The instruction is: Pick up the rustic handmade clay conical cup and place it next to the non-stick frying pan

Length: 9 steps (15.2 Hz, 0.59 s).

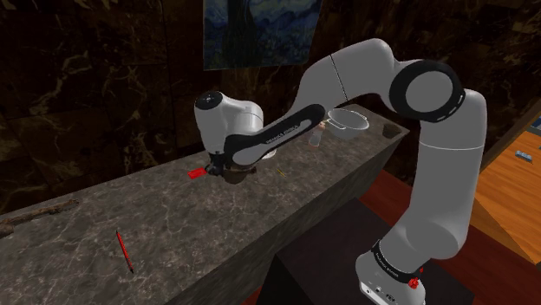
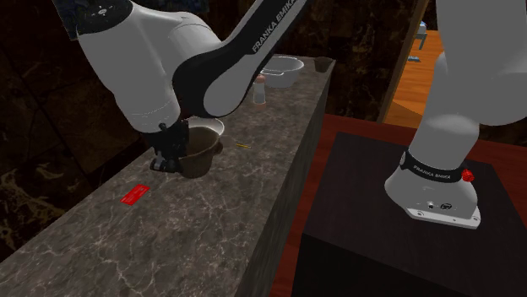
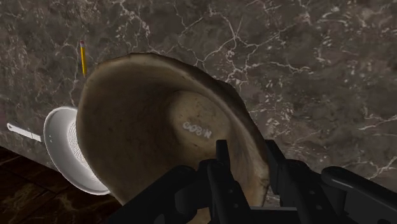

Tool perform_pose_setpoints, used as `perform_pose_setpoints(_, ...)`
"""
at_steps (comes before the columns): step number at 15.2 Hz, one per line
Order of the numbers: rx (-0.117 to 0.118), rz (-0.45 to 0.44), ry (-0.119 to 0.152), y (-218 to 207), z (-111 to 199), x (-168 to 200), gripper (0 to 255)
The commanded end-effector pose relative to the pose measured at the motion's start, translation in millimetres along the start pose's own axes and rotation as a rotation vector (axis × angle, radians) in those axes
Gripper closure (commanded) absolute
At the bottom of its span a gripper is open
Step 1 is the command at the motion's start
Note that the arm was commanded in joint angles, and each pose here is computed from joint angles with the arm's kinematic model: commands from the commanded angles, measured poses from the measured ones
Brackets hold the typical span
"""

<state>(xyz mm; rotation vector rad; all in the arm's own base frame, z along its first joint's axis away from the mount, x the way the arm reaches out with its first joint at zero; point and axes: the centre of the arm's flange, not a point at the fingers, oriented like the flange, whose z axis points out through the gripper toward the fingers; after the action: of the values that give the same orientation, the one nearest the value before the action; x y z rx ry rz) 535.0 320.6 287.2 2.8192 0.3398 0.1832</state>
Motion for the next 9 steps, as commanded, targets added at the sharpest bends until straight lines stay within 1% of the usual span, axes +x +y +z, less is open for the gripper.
perform_pose_setpoints(1, 0.000, -0.001, 0.001, 17, 8, 17, 255)
perform_pose_setpoints(9, 0.000, -0.001, 0.001, 91, 37, 86, 255)
